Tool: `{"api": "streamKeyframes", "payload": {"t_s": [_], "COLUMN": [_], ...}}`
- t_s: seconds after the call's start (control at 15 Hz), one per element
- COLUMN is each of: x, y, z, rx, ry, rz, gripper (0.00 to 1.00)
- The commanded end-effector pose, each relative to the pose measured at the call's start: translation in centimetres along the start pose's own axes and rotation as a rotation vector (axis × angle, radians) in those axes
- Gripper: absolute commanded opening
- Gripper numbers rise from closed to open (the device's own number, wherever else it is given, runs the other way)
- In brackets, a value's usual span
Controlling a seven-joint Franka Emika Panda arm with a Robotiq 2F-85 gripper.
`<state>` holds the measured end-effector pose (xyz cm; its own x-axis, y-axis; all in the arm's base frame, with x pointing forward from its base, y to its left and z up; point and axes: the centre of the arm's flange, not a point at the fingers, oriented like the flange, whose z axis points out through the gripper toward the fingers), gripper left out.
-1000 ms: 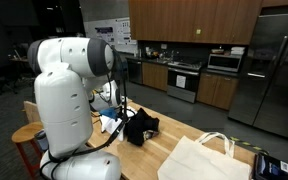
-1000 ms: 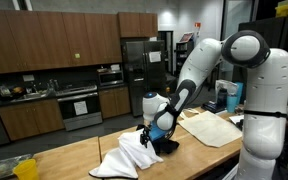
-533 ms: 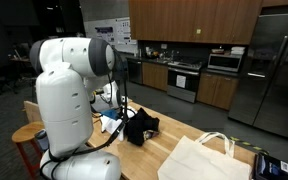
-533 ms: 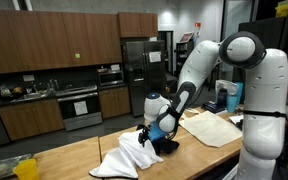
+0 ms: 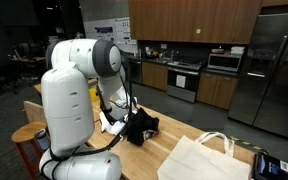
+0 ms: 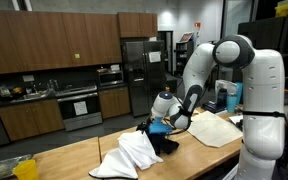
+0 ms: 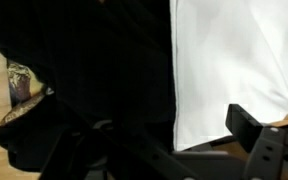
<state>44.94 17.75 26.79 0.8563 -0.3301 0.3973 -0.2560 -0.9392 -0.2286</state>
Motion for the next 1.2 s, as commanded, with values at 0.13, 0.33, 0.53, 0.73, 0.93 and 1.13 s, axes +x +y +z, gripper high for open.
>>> {"api": "streamKeyframes", "payload": {"t_s": [0.13,0.33,0.53,0.73,0.93,1.13], "x": [-0.6,0.1,-0.4,-1.8,-4.2,-6.7], "y": [-1.7,-2.9,-2.9,-3.0,-4.4,-6.6], "z": [1.5,1.3,1.9,2.2,1.4,0.5], "rx": [0.159,0.244,0.267,0.199,0.024,-0.132], "ry": [0.069,0.054,0.007,-0.06,-0.162,-0.23], "rz": [0.218,0.315,0.428,0.495,0.453,0.363], "gripper": [1.0,1.0,1.0,1.0,1.0,1.0]}}
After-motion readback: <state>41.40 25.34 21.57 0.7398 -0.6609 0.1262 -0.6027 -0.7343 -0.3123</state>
